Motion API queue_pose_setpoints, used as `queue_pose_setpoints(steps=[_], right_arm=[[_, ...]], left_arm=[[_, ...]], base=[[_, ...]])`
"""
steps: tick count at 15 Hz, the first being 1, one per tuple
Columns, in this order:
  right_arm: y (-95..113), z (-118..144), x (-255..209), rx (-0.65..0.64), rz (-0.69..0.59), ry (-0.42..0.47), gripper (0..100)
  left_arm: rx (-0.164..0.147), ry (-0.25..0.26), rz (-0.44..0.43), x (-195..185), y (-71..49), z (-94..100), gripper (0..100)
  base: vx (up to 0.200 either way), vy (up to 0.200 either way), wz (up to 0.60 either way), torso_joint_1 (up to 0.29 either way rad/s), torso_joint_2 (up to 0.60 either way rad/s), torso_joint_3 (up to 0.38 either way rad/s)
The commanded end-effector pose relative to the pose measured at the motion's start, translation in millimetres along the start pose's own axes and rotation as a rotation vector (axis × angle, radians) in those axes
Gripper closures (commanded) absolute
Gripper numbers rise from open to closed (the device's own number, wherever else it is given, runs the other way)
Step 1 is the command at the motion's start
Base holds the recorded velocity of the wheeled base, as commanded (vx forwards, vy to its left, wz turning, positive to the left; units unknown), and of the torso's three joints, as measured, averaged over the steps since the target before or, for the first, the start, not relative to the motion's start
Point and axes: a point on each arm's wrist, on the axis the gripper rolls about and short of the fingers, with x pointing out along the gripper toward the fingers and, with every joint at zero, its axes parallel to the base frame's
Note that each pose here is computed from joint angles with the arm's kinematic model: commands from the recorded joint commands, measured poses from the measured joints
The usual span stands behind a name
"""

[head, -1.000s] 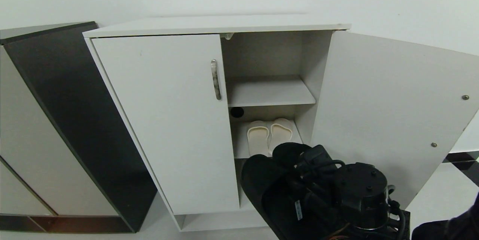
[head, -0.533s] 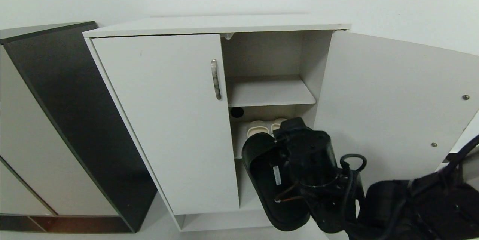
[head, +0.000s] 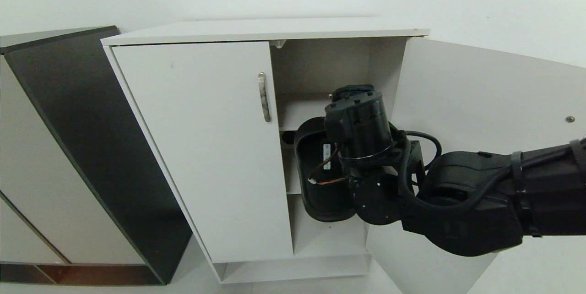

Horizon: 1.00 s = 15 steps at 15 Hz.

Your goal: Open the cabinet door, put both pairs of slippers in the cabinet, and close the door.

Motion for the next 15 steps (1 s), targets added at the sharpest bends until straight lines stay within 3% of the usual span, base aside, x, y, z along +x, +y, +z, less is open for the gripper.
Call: queue_pose_setpoints(steps=[1, 3, 15], right_arm=[[0, 0, 1, 0.002, -0.001, 0.0, 100], [0, -2, 1, -0.002, -0.002, 0.003, 100], [-2, -10, 2, -0.027, -0.008, 0.02, 100]], left_arm=[[0.0, 0.0, 0.0, 0, 0.0, 0.0, 100], [0.0, 0.0, 0.0, 0, 0.0, 0.0, 100], [0.0, 0.0, -0.003, 0, -0.1, 0.0, 100]], base=[[0.0, 0.0, 0.0, 0.0, 0.0, 0.0], [0.0, 0.0, 0.0, 0.0, 0.0, 0.0], [0.2, 0.0, 0.0, 0.002, 0.0, 0.006]])
